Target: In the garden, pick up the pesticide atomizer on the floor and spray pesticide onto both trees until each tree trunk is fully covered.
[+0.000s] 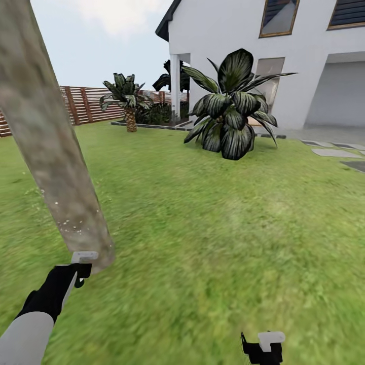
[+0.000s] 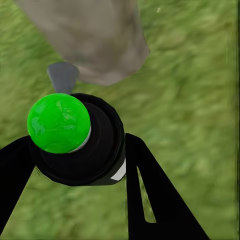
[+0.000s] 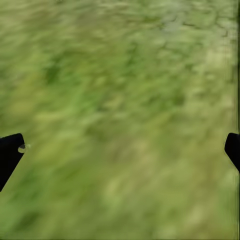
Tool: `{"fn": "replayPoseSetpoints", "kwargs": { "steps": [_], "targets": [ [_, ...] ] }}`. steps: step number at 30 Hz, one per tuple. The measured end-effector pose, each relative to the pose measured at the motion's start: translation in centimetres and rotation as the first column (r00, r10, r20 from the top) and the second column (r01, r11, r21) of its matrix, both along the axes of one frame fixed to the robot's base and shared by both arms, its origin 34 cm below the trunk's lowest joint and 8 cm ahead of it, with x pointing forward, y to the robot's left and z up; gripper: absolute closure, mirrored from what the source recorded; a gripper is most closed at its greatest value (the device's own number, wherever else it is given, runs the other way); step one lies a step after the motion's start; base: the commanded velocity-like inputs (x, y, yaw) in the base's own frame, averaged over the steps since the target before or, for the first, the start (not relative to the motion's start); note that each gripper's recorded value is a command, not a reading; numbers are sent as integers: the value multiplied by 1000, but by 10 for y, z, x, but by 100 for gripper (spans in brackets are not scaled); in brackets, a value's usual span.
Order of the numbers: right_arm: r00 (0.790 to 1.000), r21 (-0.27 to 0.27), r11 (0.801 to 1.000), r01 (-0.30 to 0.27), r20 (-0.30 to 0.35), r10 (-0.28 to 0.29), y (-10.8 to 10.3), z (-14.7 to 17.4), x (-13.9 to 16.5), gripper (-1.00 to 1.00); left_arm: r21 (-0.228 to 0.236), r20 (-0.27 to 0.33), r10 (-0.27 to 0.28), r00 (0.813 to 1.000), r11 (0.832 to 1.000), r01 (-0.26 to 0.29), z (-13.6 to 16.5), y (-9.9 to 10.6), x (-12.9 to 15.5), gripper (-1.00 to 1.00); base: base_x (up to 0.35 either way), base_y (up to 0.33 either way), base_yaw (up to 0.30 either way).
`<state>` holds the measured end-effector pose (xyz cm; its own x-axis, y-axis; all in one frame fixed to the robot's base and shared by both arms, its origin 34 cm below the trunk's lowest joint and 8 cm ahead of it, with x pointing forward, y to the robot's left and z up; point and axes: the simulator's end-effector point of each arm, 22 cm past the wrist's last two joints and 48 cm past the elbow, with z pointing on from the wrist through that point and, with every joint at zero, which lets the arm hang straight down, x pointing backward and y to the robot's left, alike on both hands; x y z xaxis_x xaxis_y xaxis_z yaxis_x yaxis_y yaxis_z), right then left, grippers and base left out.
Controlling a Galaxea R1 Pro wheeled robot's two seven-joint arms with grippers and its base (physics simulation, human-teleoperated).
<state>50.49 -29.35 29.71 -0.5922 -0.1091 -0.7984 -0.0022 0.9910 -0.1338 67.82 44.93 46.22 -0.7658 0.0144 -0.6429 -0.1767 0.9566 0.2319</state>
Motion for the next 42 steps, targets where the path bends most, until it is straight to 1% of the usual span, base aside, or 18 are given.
{"fn": "replayPoseSetpoints", "kwargs": {
  "steps": [6, 14, 24, 28, 42],
  "targets": [
    [1000, 0, 1000, -1, 0, 1, 0, 0, 0, -100, -4, 0, -3, 1000, 1000, 3, -1, -4, 1, 100, 141, -272, 258],
    [1000, -1, 1000, -2, 0, 2, 0, 0, 0, -100, -2, 0, -1, 1000, 1000, 1, 0, -1, 0, 100, 148, -266, 272],
    [1000, 0, 1000, -1, 0, 1, 0, 0, 0, -100, -2, 0, -1, 1000, 1000, 1, 0, -2, 0, 100, 161, -243, 26],
    [1000, -1, 1000, -2, 0, 2, 0, 0, 0, -100, -2, 0, -2, 1000, 1000, 2, 0, -2, 0, 100, 26, -266, 190],
    [1000, -1, 1000, -2, 0, 2, 0, 0, 0, -100, -1, 0, -2, 1000, 1000, 2, 0, -1, 0, 100, 1, -270, 276]
  ]
}}
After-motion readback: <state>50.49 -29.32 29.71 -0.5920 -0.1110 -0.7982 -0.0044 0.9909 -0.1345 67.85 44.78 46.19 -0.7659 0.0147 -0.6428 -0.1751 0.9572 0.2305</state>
